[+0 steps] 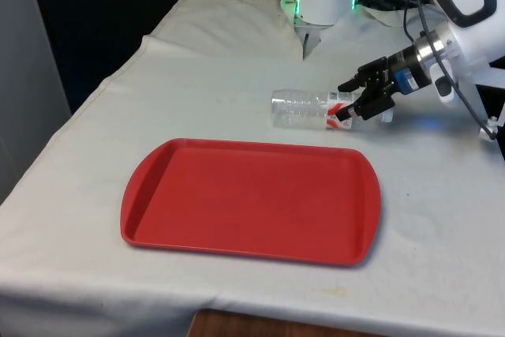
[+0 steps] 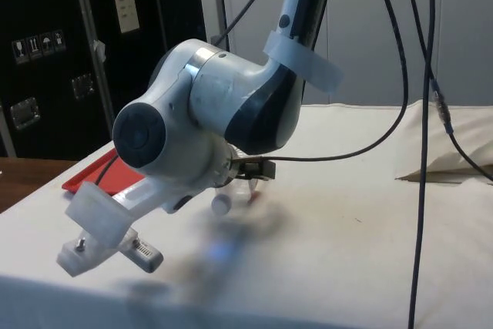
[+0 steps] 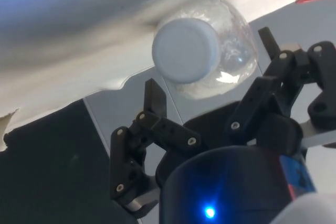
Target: Place the bottle upright on the tray.
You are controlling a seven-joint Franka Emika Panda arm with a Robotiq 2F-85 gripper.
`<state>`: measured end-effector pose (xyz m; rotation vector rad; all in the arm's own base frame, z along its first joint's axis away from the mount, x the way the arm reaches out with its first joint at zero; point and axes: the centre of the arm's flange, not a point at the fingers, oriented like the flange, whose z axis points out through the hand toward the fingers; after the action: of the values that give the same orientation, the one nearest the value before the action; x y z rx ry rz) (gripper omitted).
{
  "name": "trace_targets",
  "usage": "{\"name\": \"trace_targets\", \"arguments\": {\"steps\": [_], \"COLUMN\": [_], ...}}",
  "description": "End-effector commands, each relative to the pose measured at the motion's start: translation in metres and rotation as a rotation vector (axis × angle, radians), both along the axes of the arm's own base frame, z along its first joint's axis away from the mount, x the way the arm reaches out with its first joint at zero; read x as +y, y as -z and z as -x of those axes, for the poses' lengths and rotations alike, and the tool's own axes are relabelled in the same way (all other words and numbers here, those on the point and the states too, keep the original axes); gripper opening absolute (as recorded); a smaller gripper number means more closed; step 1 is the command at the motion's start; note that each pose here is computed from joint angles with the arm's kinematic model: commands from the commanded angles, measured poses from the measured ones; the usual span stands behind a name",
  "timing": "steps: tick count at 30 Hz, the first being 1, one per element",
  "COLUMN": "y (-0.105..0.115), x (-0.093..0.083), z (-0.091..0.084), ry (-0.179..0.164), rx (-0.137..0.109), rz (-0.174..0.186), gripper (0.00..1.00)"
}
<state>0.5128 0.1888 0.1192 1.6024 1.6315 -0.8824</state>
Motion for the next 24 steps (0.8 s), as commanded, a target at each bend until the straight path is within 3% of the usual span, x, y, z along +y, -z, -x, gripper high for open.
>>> {"name": "trace_targets", "arguments": {"steps": [1, 24], "y": [0.0000, 0.0066], "x": [0.0014, 0.0010], "z": [-0.0003, -0.0003], "ry": [-0.003, 0.003], "rx": [-0.003, -0.009], "rz": [0.003, 0.005], "gripper": [1.00, 1.00]}}
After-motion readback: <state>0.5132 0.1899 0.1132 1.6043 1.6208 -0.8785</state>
